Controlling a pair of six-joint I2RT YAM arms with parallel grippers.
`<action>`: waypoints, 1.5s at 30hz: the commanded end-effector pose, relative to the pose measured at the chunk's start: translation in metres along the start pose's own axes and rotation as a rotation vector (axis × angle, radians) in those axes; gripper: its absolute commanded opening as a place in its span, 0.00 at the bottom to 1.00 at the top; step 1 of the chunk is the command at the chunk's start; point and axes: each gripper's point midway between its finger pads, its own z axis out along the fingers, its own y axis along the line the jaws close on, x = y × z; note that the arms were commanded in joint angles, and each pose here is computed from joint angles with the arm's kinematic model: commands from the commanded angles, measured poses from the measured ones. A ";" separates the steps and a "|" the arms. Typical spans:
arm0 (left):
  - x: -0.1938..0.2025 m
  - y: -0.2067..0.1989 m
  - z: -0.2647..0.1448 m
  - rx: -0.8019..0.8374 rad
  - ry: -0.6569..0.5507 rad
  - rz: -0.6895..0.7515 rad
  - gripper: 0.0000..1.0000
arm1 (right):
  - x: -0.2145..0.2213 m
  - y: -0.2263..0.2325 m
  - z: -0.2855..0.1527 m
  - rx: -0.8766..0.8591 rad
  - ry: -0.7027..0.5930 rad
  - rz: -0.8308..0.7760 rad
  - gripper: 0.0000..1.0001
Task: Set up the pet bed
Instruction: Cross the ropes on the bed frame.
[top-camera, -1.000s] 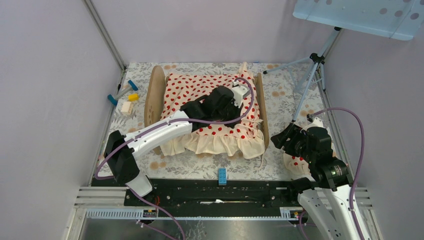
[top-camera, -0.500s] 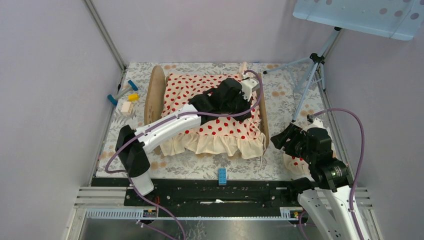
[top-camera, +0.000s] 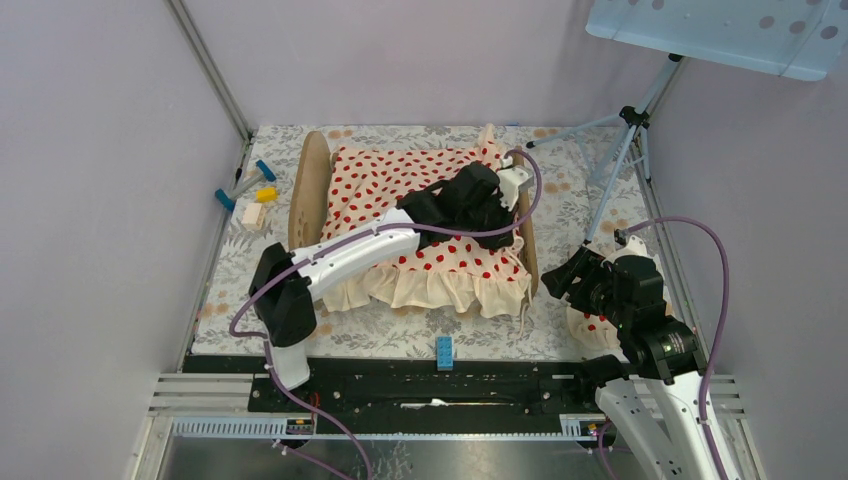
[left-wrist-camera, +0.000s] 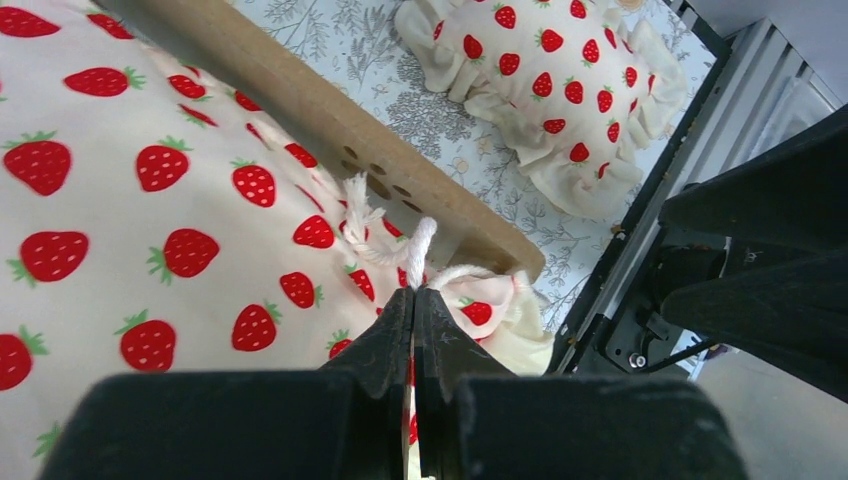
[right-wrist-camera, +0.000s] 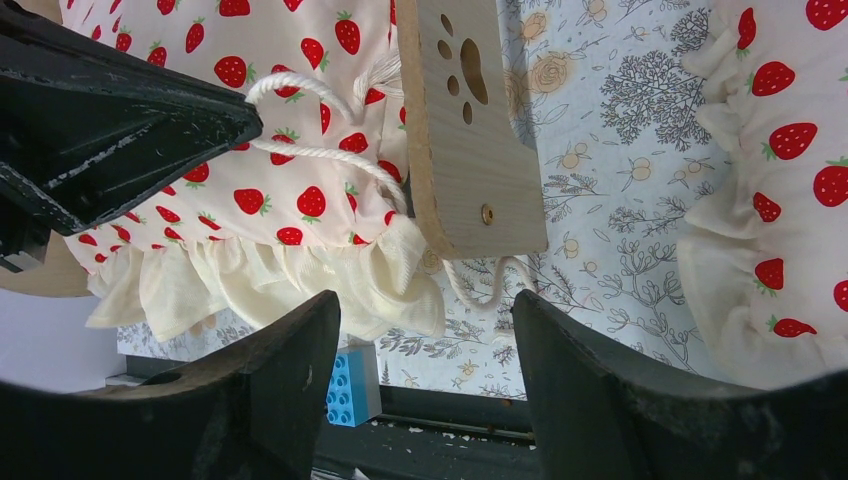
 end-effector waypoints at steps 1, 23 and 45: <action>-0.024 -0.023 -0.001 0.070 -0.055 0.015 0.00 | -0.005 -0.001 -0.002 0.006 -0.027 -0.016 0.71; -0.052 0.000 -0.029 -0.116 -0.112 0.046 0.68 | -0.007 -0.002 -0.002 0.014 -0.033 -0.020 0.72; -0.005 0.071 0.019 -0.487 0.007 0.031 0.69 | -0.007 -0.004 -0.002 0.022 -0.032 -0.024 0.73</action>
